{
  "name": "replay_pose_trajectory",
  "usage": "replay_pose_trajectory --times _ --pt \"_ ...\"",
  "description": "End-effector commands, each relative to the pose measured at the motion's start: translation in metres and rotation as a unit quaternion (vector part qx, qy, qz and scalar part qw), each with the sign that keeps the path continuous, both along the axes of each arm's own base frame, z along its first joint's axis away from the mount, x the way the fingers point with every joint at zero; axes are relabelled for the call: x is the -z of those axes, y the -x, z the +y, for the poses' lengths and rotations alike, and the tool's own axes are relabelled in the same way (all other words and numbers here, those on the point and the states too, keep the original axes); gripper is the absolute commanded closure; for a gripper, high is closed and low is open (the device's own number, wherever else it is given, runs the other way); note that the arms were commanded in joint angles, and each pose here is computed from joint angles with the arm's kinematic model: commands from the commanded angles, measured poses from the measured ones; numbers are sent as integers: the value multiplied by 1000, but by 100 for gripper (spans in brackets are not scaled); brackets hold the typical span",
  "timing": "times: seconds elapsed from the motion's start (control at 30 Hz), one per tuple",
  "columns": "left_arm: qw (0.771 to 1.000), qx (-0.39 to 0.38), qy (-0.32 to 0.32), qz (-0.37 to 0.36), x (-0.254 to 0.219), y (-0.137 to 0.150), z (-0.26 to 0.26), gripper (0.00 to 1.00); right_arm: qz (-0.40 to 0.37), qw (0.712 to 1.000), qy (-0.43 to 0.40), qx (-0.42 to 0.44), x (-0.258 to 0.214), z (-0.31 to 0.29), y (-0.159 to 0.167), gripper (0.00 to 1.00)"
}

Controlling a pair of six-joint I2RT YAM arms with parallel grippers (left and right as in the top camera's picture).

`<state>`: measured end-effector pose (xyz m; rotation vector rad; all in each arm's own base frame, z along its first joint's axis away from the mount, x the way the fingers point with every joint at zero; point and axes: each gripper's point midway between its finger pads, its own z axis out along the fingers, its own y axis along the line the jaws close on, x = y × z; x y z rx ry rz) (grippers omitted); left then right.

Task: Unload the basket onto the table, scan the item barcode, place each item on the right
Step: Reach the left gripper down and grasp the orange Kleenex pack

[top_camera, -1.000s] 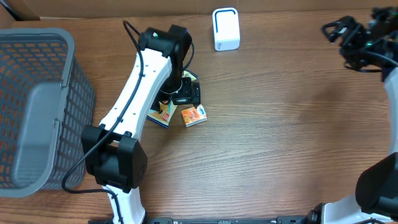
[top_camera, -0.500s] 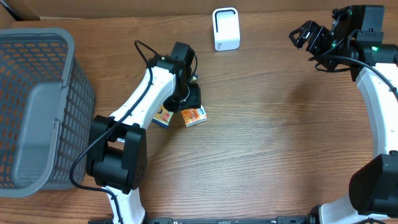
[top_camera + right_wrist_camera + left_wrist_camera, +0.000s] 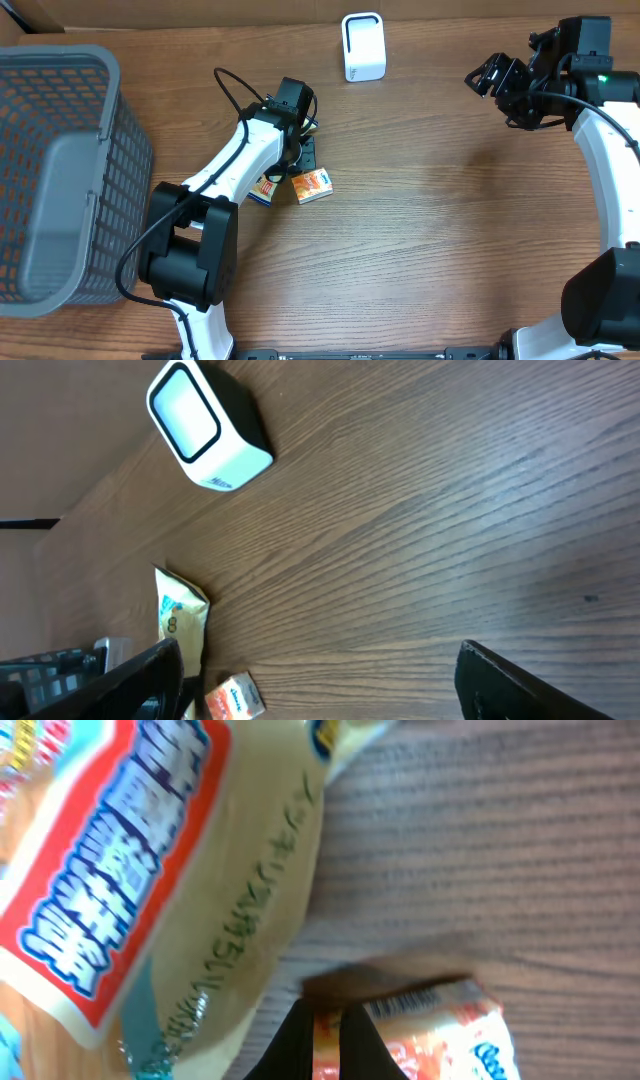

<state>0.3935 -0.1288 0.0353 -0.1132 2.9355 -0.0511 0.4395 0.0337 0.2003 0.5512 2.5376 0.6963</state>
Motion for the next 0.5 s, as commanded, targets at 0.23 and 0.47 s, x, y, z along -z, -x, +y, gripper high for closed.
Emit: replay_pose_trajectory --times 0.23,0.47 --pt "998 -10 56 33 3 20 -16 96 29 1000 -1 -2 8 1 12 15" --pt "995 -41 57 78 20 45 -11 96 42 999 -2 -3 11 1 17 17"
